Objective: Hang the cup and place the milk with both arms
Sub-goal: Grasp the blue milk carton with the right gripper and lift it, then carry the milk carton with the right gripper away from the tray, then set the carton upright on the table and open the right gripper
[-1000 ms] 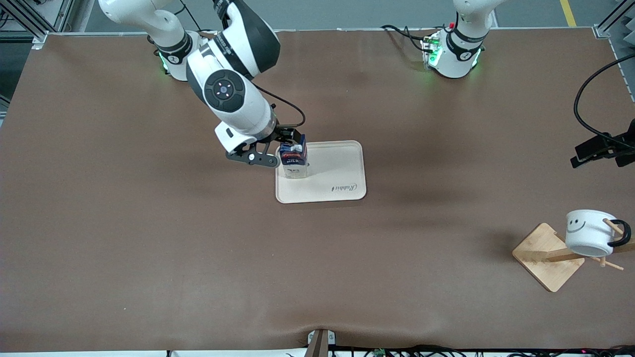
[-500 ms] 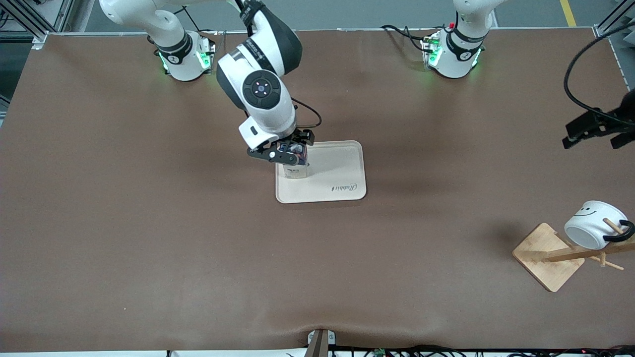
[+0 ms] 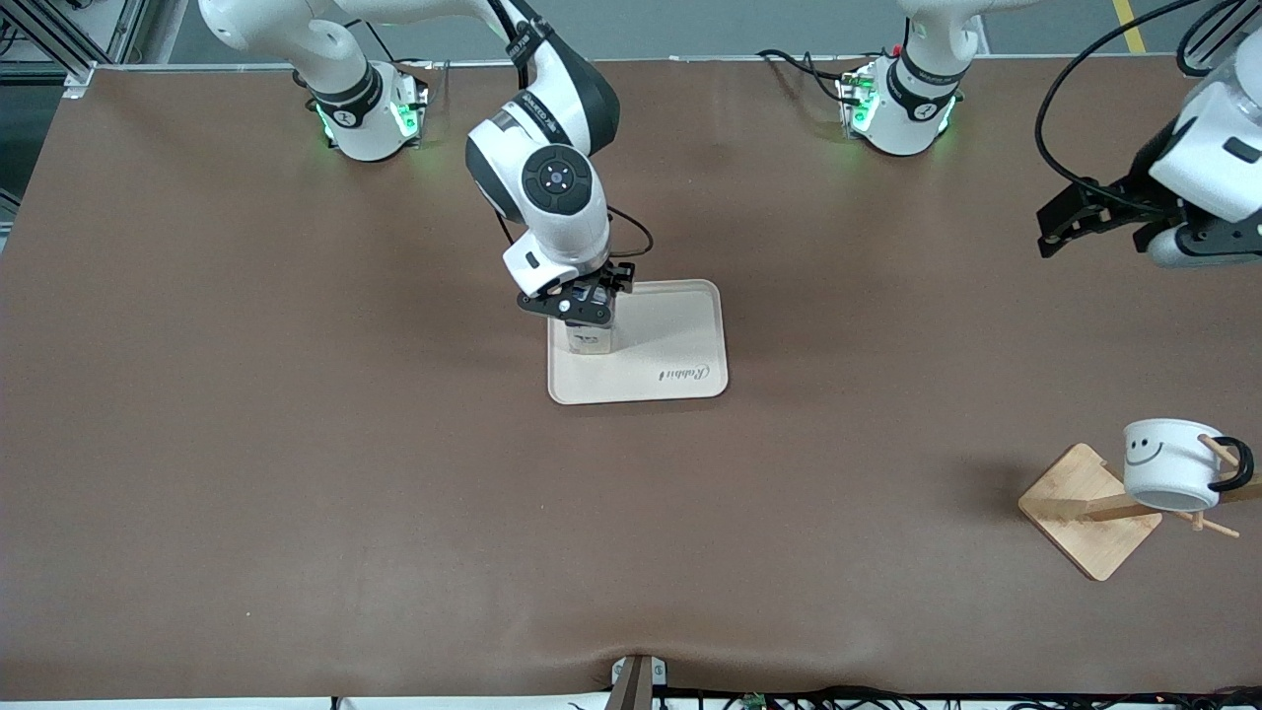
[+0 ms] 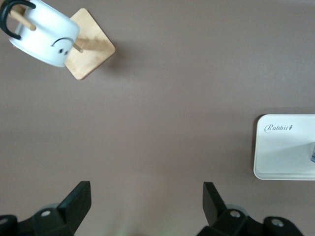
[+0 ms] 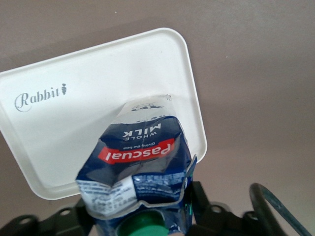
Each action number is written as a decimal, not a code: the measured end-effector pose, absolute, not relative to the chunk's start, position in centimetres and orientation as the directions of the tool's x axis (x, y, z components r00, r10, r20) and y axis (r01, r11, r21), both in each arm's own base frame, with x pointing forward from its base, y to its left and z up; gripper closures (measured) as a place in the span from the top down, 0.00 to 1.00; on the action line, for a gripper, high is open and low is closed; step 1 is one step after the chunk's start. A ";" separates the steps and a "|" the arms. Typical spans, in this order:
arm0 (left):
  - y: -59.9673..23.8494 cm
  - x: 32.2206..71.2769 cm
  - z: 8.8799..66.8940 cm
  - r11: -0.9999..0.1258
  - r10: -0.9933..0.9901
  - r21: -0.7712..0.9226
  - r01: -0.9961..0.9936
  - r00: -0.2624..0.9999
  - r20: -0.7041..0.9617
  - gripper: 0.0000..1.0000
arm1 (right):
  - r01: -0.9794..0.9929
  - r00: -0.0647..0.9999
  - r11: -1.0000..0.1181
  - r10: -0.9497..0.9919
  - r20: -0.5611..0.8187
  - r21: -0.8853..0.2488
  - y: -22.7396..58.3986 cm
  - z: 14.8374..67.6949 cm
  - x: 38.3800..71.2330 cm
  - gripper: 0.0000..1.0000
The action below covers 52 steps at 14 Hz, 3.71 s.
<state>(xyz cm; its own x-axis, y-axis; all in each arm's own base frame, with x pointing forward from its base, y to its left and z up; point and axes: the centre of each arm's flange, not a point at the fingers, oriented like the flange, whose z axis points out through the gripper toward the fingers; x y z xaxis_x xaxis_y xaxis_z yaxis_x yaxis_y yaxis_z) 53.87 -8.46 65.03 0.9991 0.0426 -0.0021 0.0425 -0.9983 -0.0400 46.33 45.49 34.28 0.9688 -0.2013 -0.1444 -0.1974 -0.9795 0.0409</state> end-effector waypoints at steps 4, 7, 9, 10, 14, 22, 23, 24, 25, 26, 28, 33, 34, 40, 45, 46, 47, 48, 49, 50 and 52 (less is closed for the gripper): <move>-7.7 53.1 64.9 -0.997 0.060 -0.045 0.059 0.998 -0.008 1.00 | -0.221 0.948 -0.966 -0.245 -0.202 0.134 41.7 38.3 48.9 0.66; -6.5 53.0 64.9 -0.996 0.076 -0.047 0.076 0.997 -0.013 1.00 | -0.235 0.928 -0.962 -0.265 -0.261 0.141 32.7 45.0 53.4 0.63; -6.2 53.0 64.8 -0.996 0.078 -0.047 0.077 0.997 -0.017 1.00 | -0.286 0.913 -0.952 -0.304 -0.273 0.106 23.8 49.0 56.1 0.55; -6.1 53.0 64.6 -0.996 0.077 -0.048 0.076 0.997 -0.022 1.00 | -0.317 0.904 -0.944 -0.329 -0.273 0.087 19.2 50.3 57.3 0.55; -4.6 53.1 64.1 -0.997 0.068 -0.049 0.066 0.997 -0.036 1.00 | -0.323 0.884 -0.944 -0.329 -0.331 0.074 3.6 48.0 58.9 0.55; -2.7 53.3 63.8 -0.997 0.061 -0.048 0.059 0.997 -0.041 1.00 | -0.250 0.913 -0.962 -0.273 -0.304 0.113 -4.3 38.6 55.4 0.55; -2.7 53.3 63.8 -0.997 0.060 -0.048 0.058 0.997 -0.041 1.00 | -0.248 0.916 -0.962 -0.270 -0.298 0.110 -4.3 37.8 54.5 0.55; -2.8 53.3 63.8 -0.997 0.056 -0.048 0.054 0.998 -0.042 1.00 | -0.247 0.915 -0.963 -0.269 -0.301 0.110 -4.3 37.2 53.7 0.55; -2.8 53.3 63.8 -0.998 0.044 -0.047 0.042 0.998 -0.042 1.00 | -0.244 0.916 -0.964 -0.266 -0.301 0.109 -4.5 36.8 53.0 0.55; -2.9 53.3 63.8 -0.999 0.031 -0.047 0.029 0.999 -0.043 1.00 | -0.235 0.921 -0.967 -0.254 -0.294 0.101 -5.0 36.2 52.6 0.55; -2.7 53.3 63.8 -0.999 0.015 -0.042 0.013 0.999 -0.044 1.00 | -0.225 0.930 -0.971 -0.239 -0.278 0.084 -6.7 34.7 51.8 0.55; -1.9 53.3 63.9 -0.999 0.025 -0.028 0.024 0.999 -0.044 1.00 | -0.225 0.929 -0.971 -0.237 -0.286 0.074 -7.8 33.3 50.3 0.54; -1.9 53.3 63.9 -0.999 0.025 -0.028 0.024 0.999 -0.044 1.00 | -0.226 0.928 -0.971 -0.237 -0.287 0.074 -7.8 33.3 50.3 0.59; -1.8 53.2 64.1 -0.999 0.027 -0.028 0.026 0.999 -0.042 1.00 | -0.209 0.884 -0.973 -0.229 -0.407 0.092 -7.4 38.7 51.2 1.00; -1.7 52.7 64.4 -0.999 0.031 -0.029 0.029 0.998 -0.050 1.00 | -0.133 0.952 -0.989 -0.145 -0.269 0.063 -7.8 46.7 55.9 1.00; -1.7 52.7 64.5 -0.999 0.031 -0.030 0.030 0.998 -0.053 1.00 | -0.110 0.959 -0.992 -0.122 -0.255 0.059 -8.0 48.7 56.8 1.00; -1.7 52.6 64.6 -0.999 0.031 -0.030 0.030 0.998 -0.055 1.00 | -0.101 0.961 -0.993 -0.113 -0.251 0.060 -8.2 50.5 57.5 1.00; -1.7 52.6 64.7 -0.999 0.031 -0.030 0.030 0.998 -0.057 1.00 | -0.099 0.961 -0.993 -0.112 -0.252 0.063 -8.3 51.9 58.1 1.00; -1.7 52.5 64.9 -0.999 0.032 -0.030 0.030 0.998 -0.056 1.00 | -0.100 0.961 -0.993 -0.113 -0.251 0.066 -8.3 53.1 58.6 1.00; -1.8 52.5 65.0 -0.999 0.031 -0.030 0.030 0.998 -0.056 1.00 | -0.102 0.961 -0.992 -0.116 -0.251 0.068 -8.2 53.8 58.9 1.00; -1.8 52.3 65.4 -0.999 0.031 -0.030 0.030 0.998 -0.051 1.00 | -0.104 0.961 -0.992 -0.118 -0.252 0.068 -8.1 55.1 58.8 1.00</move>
